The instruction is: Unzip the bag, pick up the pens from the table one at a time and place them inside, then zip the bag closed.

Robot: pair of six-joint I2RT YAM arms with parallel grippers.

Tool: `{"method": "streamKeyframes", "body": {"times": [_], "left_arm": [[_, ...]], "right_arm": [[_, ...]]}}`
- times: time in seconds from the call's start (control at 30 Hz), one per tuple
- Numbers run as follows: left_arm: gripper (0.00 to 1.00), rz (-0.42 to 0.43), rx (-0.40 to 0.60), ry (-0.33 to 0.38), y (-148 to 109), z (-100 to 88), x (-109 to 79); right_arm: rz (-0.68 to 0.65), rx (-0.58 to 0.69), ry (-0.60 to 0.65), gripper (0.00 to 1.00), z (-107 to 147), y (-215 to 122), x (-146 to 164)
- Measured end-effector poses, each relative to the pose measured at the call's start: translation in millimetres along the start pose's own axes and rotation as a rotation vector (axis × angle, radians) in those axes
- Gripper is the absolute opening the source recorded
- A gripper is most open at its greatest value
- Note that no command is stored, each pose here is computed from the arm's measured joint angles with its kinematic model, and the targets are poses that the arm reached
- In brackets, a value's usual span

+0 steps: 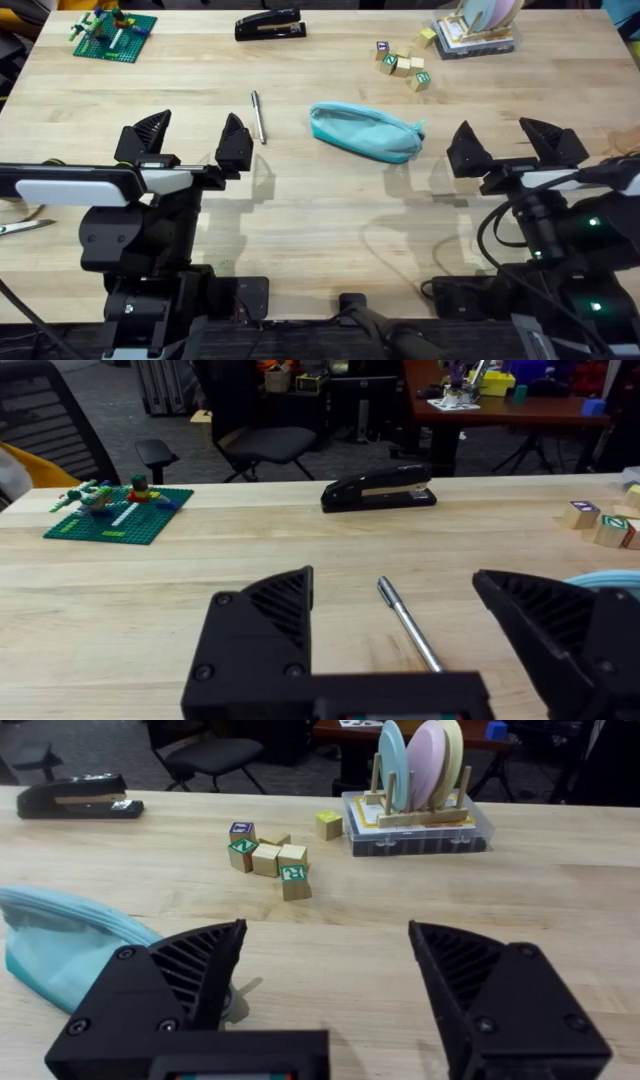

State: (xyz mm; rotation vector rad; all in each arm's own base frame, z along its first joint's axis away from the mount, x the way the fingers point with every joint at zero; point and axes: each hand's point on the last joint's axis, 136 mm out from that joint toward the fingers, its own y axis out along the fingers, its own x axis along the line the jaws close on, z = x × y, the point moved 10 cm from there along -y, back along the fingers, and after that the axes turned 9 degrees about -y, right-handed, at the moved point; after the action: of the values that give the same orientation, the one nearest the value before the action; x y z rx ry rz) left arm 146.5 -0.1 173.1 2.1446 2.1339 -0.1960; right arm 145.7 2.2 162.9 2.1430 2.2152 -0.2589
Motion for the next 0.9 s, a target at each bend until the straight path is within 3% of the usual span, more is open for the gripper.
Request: {"method": "streamKeyframes", "body": {"times": [0.7, 0.83, 0.9], "left_arm": [[0.992, 0.038, -0.016, 0.001, 0, -3.1, -3.1], [0.992, 0.044, 0.038, -0.001, -2, -0.5, -3.7], [0.992, 0.047, 0.042, -0.001, -4, -8.1, -5.3]], "right_arm": [[-0.026, -0.007, 0.000, 0.997, -1, 0, 2], [-0.037, -0.029, -0.001, 0.998, -14, -4, 1], [-0.035, -0.056, -0.002, 0.998, -29, -9, -1]]}}
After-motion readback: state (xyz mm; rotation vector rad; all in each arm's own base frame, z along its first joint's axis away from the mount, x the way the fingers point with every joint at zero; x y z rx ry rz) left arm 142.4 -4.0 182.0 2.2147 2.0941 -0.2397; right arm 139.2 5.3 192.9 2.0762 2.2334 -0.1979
